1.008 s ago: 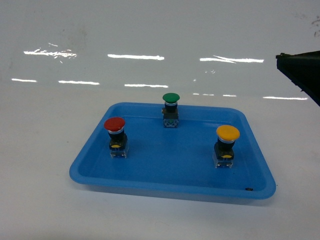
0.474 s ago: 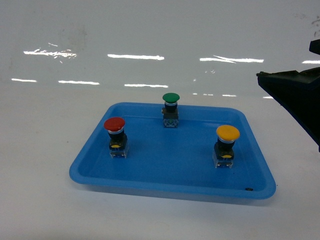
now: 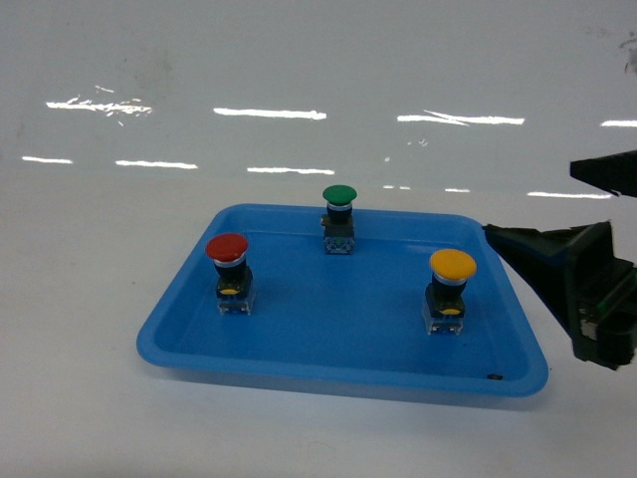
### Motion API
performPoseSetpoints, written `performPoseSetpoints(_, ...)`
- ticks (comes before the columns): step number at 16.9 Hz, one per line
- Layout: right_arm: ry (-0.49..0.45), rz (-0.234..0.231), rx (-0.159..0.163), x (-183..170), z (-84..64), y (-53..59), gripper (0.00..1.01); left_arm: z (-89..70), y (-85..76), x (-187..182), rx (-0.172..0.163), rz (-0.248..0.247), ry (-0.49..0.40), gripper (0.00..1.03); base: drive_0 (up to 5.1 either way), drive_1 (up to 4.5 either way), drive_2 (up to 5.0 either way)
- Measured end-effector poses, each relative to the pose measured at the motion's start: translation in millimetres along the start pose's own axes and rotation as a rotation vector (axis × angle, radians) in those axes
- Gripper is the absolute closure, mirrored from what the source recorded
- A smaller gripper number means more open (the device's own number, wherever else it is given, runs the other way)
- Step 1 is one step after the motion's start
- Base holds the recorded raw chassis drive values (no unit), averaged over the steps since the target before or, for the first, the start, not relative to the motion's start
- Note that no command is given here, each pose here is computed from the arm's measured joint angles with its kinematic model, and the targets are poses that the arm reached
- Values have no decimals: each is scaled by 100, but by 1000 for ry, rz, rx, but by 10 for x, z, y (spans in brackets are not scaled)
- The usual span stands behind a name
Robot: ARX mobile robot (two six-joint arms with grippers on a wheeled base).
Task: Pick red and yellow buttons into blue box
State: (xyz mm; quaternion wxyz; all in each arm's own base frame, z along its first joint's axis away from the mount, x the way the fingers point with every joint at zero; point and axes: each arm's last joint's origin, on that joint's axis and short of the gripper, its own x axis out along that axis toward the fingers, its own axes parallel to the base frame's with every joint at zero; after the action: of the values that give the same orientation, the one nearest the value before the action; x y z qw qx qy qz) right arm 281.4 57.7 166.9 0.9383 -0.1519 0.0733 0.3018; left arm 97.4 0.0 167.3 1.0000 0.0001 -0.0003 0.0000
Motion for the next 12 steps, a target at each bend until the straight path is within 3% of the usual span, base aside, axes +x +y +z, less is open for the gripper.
performPoseSetpoints(4, 0, 14, -34, 150, -7, 28, 3, 0, 0, 0, 0, 0, 0, 5, 0, 0, 0)
performPoseSetpoints(6, 16, 0, -45, 208, -84, 23, 3, 0, 0, 0, 0, 0, 0, 5, 0, 0, 0)
performPoseSetpoints(12, 32, -38, -59, 375, -98, -59, 3, 0, 0, 0, 0, 0, 0, 5, 0, 0, 0)
